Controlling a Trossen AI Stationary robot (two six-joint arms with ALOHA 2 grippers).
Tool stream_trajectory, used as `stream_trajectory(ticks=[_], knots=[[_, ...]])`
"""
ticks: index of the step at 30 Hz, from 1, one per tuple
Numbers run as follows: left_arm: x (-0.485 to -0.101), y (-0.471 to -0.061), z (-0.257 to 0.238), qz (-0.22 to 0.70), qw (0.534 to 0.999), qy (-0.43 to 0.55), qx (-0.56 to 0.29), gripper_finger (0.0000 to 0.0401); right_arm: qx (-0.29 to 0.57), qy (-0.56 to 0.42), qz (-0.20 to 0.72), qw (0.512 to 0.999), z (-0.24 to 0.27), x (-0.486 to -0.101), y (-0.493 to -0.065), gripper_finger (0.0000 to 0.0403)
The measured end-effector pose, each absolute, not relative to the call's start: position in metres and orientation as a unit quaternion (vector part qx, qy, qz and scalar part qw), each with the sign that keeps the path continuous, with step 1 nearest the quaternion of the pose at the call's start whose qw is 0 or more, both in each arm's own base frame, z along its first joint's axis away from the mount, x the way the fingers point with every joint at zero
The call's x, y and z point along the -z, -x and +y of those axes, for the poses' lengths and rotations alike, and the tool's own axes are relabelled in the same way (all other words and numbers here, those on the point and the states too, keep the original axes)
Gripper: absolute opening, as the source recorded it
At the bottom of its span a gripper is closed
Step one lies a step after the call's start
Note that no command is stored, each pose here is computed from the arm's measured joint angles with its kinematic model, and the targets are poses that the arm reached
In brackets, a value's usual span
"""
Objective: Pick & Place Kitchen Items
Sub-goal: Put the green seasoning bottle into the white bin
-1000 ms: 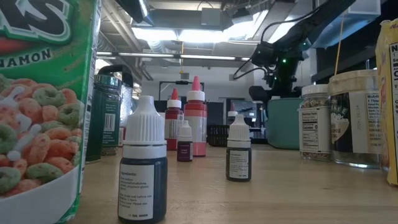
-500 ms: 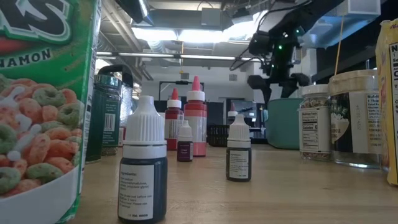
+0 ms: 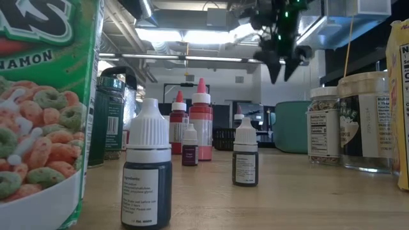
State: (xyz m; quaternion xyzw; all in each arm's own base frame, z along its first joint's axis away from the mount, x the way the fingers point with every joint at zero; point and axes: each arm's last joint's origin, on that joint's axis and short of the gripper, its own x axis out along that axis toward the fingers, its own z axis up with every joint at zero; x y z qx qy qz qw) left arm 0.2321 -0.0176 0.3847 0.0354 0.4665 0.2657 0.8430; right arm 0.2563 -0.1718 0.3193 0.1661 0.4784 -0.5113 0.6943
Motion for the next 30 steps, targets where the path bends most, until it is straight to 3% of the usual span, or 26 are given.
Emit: stream_trajectory(ticks=[12,20,30], knots=[[-0.385,-0.228,-0.048,0.451,0.860,-0.018,-0.237,0.0223,0.324,-0.183,0.514,0.773,-0.101,-0.383,-0.272,0.0250],[-0.384,-0.220,-0.073,0.451,0.870,-0.030,-0.197,0.0223,0.215,-0.106,0.560,0.793,-0.013,-0.386,-0.281,0.0250],[-0.380,-0.208,-0.106,0.468,0.872,-0.094,-0.109,0.0223,0.174,0.019,0.496,0.850,0.092,-0.376,-0.277,0.0250]])
